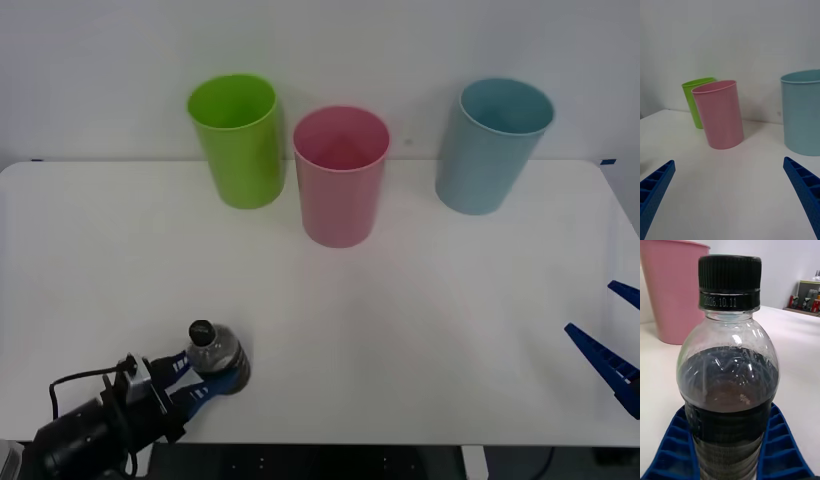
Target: Grasp the object on the table and drop it into the matching bin: aluminum can to the light blue bin, PET bottle to the pink bin.
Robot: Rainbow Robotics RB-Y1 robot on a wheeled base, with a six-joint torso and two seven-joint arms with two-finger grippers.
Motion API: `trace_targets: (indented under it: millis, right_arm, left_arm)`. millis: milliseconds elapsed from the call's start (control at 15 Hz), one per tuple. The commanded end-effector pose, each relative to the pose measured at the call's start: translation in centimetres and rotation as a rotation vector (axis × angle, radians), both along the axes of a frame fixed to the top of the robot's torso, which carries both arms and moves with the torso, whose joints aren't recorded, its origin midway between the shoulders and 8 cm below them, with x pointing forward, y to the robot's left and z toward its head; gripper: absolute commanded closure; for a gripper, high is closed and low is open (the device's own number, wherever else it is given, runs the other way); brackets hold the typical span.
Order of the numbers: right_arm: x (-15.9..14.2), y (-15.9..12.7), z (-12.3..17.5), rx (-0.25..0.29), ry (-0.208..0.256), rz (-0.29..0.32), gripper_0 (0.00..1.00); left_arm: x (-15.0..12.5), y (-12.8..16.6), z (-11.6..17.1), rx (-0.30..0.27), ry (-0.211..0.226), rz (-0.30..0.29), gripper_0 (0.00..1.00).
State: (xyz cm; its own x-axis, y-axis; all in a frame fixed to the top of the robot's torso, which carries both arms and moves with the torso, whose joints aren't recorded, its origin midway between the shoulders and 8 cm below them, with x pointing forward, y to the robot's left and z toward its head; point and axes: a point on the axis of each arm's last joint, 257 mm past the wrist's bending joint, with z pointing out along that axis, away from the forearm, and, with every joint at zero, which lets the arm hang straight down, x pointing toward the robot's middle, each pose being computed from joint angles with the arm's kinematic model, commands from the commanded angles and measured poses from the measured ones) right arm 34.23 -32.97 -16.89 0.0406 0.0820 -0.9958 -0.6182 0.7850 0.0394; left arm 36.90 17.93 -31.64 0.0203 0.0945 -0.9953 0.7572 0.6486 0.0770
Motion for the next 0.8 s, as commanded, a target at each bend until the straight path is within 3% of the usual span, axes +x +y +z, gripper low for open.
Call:
trace_targets:
  millis: [67, 400, 800]
  right_arm:
    - [0.0, 0.0, 0.0, 0.000, 0.000, 0.000, 0.00]
    - [0.0, 0.0, 0.0, 0.000, 0.000, 0.000, 0.00]
    - [0.0, 0.0, 0.0, 0.000, 0.000, 0.000, 0.00]
  left_arm:
    - [-0.1, 1.1, 0.2, -0.011, 0.006, 0.020, 1.00]
    - [-0.2, 5.0, 1.4, -0.035, 0.008, 0.073, 1.00]
    - [1.2, 9.1, 5.2, -0.157, -0.036, 0.193, 1.00]
